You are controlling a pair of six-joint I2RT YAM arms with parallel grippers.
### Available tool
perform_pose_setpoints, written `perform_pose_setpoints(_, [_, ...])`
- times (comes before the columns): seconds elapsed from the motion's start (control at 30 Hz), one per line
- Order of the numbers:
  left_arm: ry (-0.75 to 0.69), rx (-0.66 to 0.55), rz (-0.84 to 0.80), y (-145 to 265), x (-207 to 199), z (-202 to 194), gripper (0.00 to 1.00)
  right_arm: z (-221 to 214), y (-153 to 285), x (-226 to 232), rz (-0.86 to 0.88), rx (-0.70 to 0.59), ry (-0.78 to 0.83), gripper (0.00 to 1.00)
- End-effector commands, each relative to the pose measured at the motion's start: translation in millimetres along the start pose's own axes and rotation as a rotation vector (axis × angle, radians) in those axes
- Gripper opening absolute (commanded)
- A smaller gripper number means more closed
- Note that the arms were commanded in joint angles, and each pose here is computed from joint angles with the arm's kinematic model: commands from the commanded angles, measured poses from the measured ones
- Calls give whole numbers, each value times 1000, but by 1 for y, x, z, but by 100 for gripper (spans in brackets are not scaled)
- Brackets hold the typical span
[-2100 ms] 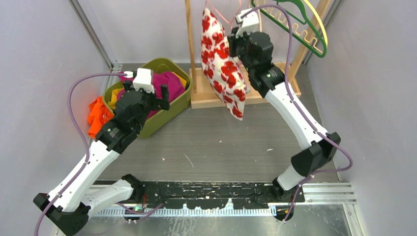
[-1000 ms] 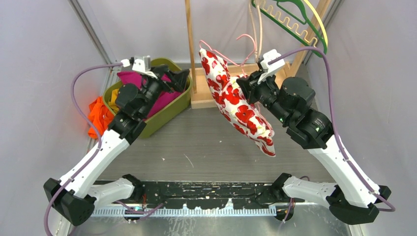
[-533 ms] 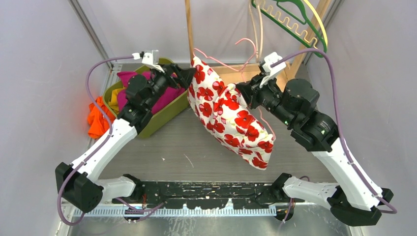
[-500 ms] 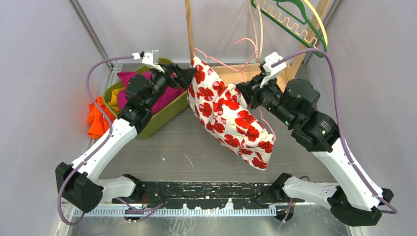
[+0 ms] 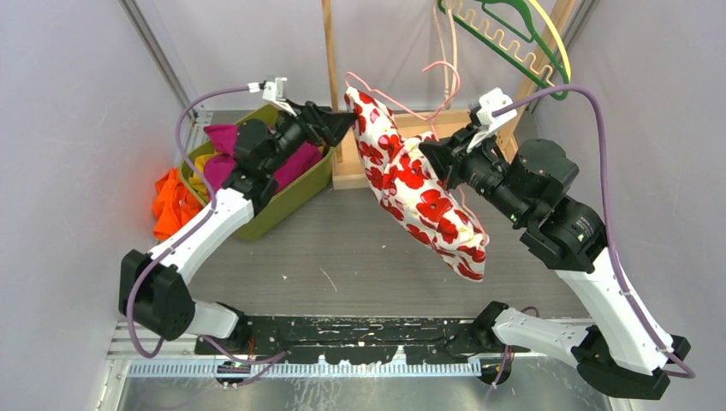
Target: Remove the skirt from the hanger
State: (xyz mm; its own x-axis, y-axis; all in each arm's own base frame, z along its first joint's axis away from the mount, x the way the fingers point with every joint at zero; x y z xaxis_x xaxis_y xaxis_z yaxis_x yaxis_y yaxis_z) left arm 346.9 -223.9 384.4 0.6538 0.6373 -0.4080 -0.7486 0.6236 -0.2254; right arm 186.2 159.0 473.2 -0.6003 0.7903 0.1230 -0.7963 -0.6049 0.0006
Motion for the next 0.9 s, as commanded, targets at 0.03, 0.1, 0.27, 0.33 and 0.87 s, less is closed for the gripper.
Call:
perform_pose_setpoints(0.03, [25, -99, -274, -6, -45, 37, 99, 37, 13, 5, 29, -134, -27, 1])
perform_pose_setpoints(0.1, [23, -100, -319, -4, -51, 38, 99, 39, 14, 5, 28, -138, -24, 1])
perform_pose_setpoints(0.27, [18, -88, -418, 5, -65, 40, 99, 39, 13, 5, 25, -137, -14, 1])
perform_pose_setpoints(0.33, [15, -82, -439, 8, -68, 40, 100, 37, 11, 4, 22, -131, -12, 1])
perform_pose_setpoints(0.87, [-9, 34, -398, 29, -65, 21, 54, 31, -4, 3, 5, -121, -3, 1])
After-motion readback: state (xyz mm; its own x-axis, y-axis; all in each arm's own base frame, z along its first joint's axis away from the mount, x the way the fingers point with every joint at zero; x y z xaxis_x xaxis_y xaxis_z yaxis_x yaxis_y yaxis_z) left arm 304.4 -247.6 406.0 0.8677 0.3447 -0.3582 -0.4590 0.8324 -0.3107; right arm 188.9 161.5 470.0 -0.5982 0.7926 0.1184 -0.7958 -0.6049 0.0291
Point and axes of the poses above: each gripper's point midway between its finger pads, its own y axis back along the fingers, its own x axis along the line the jaws close on, z = x × y, the point moved 5 cm from there along y, back along the fingers, and after that the axes turned 3 degrees about -y, right-handed, at the moved point
